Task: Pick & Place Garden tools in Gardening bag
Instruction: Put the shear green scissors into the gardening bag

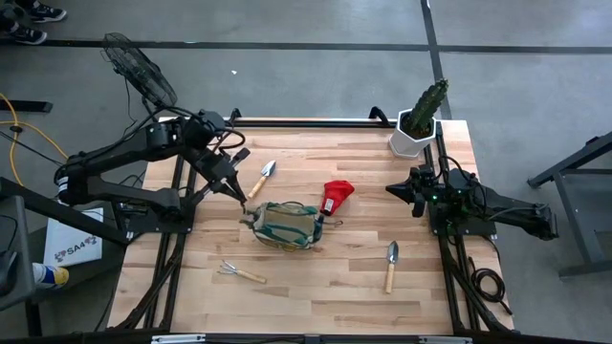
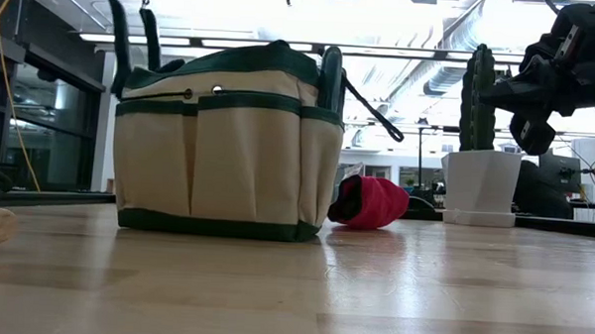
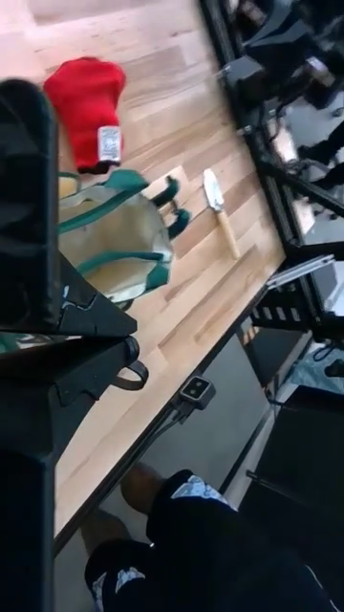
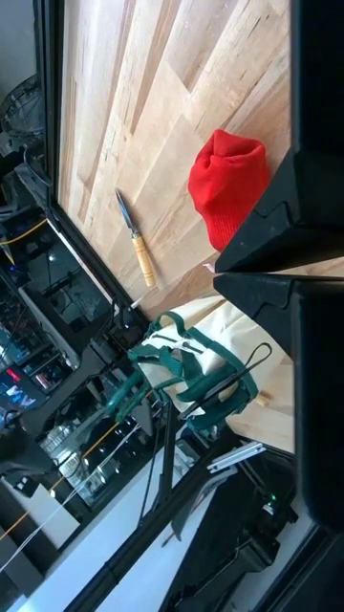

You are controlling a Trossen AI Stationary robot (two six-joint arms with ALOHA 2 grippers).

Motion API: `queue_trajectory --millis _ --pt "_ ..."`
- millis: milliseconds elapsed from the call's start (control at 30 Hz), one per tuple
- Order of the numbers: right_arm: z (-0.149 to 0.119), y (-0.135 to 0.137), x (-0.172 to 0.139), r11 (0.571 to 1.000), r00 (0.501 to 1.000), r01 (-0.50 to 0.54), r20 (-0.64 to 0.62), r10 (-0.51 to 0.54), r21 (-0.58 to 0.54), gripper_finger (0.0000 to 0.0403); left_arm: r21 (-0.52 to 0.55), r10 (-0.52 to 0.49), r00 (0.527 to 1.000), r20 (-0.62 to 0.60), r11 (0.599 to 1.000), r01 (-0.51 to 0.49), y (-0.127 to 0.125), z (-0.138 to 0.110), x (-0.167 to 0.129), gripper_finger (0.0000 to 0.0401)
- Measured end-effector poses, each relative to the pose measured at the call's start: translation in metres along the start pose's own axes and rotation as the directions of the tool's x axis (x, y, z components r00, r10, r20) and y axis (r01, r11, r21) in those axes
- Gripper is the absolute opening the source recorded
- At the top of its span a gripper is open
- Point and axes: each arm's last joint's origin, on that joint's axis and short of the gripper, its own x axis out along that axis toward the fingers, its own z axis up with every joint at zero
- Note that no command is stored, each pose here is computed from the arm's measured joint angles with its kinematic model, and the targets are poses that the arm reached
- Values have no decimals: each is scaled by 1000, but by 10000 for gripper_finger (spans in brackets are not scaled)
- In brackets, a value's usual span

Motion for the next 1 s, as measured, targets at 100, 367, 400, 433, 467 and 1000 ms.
queue_trajectory --millis 100,367,400,433,467,1000 --pt "0 0 0 1000 1000 0 0 0 0 4 -6 -1 1000 -7 1000 1 0 -1 0 0" --pt "0 0 0 1000 1000 0 0 0 0 4 -2 70 996 -48 998 -70 2 -2 0 0" --pt "0 0 0 1000 1000 0 0 0 0 4 -3 69 996 -49 998 -70 3 -2 1 0" --pt "0 0 0 1000 1000 0 0 0 0 4 -4 69 996 -50 998 -69 3 -2 1 0" --pt "0 0 0 1000 1000 0 0 0 0 4 -6 69 996 -51 998 -70 3 -2 1 0" --pt "0 0 0 1000 1000 0 0 0 0 4 -21 186 974 -131 982 -190 9 -5 3 0"
